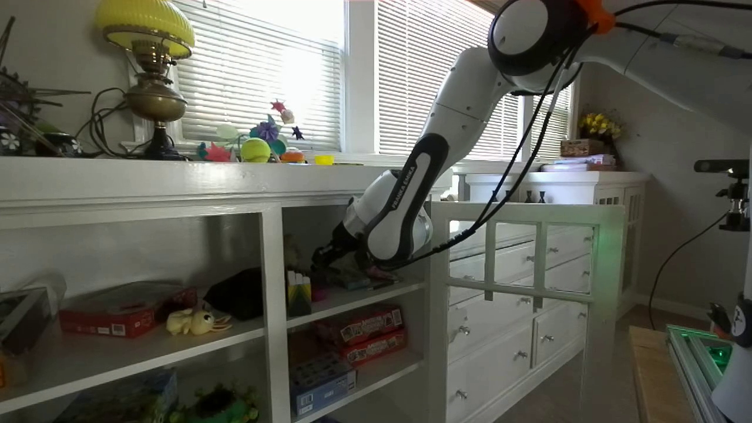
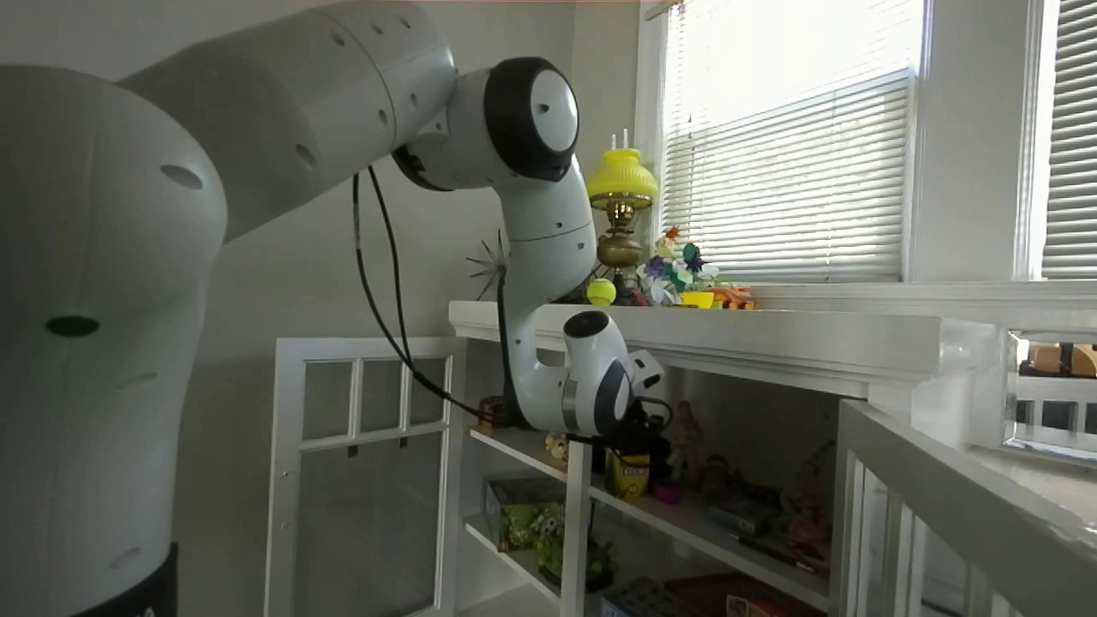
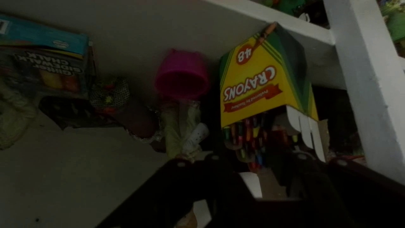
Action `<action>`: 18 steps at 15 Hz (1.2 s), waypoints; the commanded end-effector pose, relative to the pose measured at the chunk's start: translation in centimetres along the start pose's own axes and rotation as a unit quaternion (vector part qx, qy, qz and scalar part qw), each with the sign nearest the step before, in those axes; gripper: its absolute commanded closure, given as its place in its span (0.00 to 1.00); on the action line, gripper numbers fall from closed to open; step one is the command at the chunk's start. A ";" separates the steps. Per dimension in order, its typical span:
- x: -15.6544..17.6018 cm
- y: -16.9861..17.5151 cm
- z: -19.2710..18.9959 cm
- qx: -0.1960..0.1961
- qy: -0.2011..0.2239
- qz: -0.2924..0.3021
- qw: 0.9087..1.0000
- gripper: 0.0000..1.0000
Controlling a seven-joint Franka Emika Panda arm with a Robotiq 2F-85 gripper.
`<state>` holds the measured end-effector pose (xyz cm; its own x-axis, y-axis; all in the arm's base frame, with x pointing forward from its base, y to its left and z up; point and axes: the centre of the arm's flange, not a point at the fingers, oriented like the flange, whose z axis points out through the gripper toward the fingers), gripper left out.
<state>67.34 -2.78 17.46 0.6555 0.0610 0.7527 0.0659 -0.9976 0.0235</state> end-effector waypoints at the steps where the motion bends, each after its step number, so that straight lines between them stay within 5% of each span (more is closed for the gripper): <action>1: 0.7 0.0 1.8 0.006 0.006 -0.008 1.000 0.64; 8: 0.7 -0.4 3.1 0.011 0.006 -0.012 1.000 0.61; 18: 0.4 -0.6 4.6 0.017 0.005 -0.027 0.999 0.68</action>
<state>69.62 -1.77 15.13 0.6514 0.0965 0.7526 0.1053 -0.9938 0.0363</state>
